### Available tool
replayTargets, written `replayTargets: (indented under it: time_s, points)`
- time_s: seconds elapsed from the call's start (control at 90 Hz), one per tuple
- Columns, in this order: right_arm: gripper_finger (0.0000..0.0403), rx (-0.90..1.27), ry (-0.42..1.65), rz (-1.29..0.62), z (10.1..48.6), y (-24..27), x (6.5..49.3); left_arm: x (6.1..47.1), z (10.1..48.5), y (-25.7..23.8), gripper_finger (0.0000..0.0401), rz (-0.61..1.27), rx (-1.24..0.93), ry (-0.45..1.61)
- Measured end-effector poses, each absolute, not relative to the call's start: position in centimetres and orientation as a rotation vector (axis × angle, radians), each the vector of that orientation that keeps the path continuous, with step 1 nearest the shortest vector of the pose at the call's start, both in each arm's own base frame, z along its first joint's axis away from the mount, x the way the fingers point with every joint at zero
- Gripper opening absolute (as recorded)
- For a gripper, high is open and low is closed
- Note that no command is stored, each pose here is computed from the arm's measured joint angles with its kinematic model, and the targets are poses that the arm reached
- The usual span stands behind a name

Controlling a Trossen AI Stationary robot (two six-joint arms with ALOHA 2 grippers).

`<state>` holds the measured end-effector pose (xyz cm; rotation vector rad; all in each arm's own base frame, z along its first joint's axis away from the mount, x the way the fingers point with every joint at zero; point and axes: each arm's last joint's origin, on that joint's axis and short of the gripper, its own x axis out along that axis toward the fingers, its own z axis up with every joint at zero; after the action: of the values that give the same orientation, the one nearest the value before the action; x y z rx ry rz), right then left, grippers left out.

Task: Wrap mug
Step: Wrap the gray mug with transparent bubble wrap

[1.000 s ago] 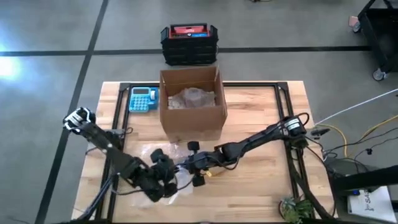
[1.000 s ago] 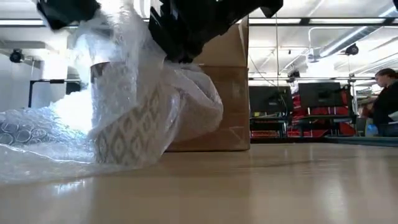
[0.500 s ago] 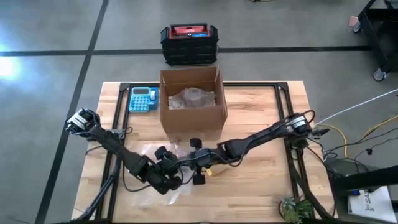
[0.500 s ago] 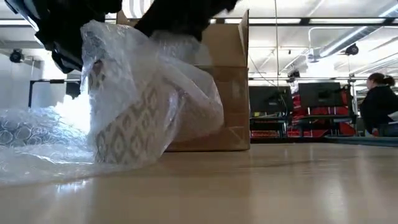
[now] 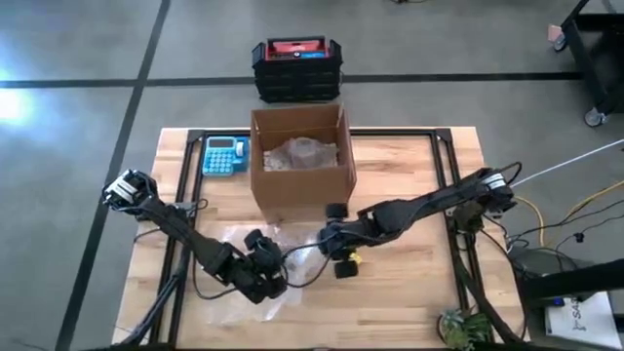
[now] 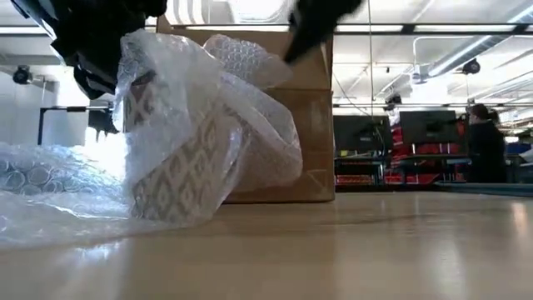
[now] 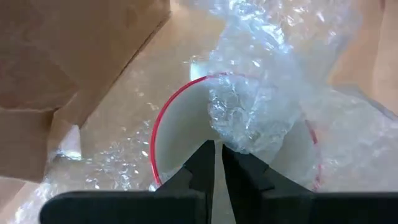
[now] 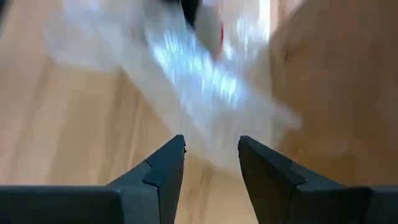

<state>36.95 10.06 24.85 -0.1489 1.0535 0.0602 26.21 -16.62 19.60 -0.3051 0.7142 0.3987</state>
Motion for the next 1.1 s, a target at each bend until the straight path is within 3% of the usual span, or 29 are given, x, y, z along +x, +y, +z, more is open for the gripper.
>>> replayTargets:
  time_s: [0.233, 0.533, 0.844, 1.1]
  points:
    - [0.014, -0.106, 0.914, 0.073, 20.4, 10.7, 37.7, 26.5, 19.7, -16.9, 0.002, 0.358, -0.309, 0.702]
    - [0.0109, -0.057, 0.816, 0.158, 17.7, 12.3, 39.5, 26.9, 19.8, -17.2, 0.002, 0.301, -0.296, 0.668]
    - [0.0058, -0.094, 0.647, 0.261, 19.6, 15.1, 40.3, 26.5, 18.3, -16.9, 0.002, 0.267, -0.326, 0.649]
    - [0.0017, -0.092, 0.642, 0.255, 20.0, 15.0, 40.6, 26.6, 18.2, -16.9, 0.002, 0.261, -0.339, 0.646]
